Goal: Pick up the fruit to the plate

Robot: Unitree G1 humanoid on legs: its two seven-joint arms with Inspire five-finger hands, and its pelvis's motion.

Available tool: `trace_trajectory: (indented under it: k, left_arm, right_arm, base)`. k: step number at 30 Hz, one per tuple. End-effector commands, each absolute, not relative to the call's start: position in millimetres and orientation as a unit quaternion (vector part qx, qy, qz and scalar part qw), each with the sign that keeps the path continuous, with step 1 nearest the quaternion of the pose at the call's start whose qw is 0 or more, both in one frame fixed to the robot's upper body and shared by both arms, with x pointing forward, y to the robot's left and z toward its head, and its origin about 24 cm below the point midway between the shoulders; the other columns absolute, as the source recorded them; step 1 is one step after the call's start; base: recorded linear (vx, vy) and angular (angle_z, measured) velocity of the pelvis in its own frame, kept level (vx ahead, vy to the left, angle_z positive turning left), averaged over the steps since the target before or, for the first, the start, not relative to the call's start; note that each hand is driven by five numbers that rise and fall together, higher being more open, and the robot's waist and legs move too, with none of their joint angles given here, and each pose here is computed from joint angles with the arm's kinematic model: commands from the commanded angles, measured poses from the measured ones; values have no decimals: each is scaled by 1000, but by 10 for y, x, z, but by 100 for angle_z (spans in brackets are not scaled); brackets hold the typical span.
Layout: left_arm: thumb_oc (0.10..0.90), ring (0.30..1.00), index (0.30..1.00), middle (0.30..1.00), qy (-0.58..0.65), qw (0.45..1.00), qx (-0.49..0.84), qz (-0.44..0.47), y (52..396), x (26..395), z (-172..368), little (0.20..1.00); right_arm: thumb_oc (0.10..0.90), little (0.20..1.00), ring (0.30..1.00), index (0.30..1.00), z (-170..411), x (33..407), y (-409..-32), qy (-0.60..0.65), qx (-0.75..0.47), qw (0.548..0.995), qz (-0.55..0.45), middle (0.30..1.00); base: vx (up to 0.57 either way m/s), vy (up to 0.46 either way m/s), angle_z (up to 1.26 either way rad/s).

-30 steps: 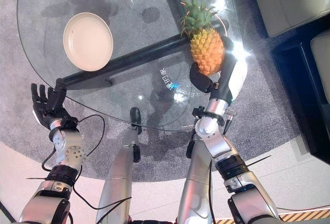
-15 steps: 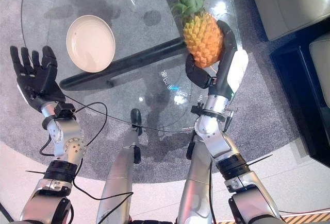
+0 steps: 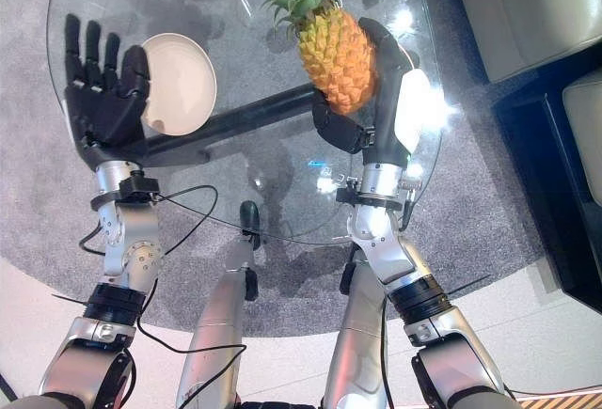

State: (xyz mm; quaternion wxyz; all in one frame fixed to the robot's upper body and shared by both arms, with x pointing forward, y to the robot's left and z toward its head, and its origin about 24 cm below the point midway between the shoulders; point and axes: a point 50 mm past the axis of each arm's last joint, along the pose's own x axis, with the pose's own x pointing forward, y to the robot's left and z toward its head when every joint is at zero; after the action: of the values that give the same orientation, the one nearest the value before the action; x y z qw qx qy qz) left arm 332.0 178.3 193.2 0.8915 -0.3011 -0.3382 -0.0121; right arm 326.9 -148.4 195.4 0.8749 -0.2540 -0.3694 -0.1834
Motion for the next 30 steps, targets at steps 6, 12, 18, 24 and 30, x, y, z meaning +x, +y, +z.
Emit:
trace_trajectory:
  k: [6, 12, 18, 24, 30]
  left_arm:
    - [800, 900, 900, 900, -435, 834, -296, -167, 1470, 3223, 2643, 900]
    - [800, 900, 900, 900, -414, 836, -299, -202, 1340, 3254, 2682, 900]
    - [800, 900, 900, 900, -384, 831, -314, -252, 1204, 3276, 2687, 900]
    - [800, 900, 900, 900, -349, 823, -333, -301, 1041, 3268, 2674, 900]
    - [800, 900, 900, 900, -333, 814, -349, -322, 974, 3272, 2665, 900]
  right_arm:
    - [100, 200, 300, 300, 2810, 2890, -1056, -582, -172, 785, -123, 300]
    - [100, 200, 300, 300, 2866, 2858, -998, -590, -168, 782, -107, 300]
    - [100, 200, 300, 300, 2906, 2830, -916, -597, -169, 780, -85, 300]
    - [100, 200, 300, 300, 2895, 2812, -836, -597, -172, 781, -62, 300]
    - [100, 200, 300, 300, 2919, 2798, -775, -598, -176, 781, -47, 300]
  base:
    - [1, 0, -4]
    - [0, 0, 0]
    - [0, 0, 0]
    - [0, 0, 0]
    - [0, 0, 0]
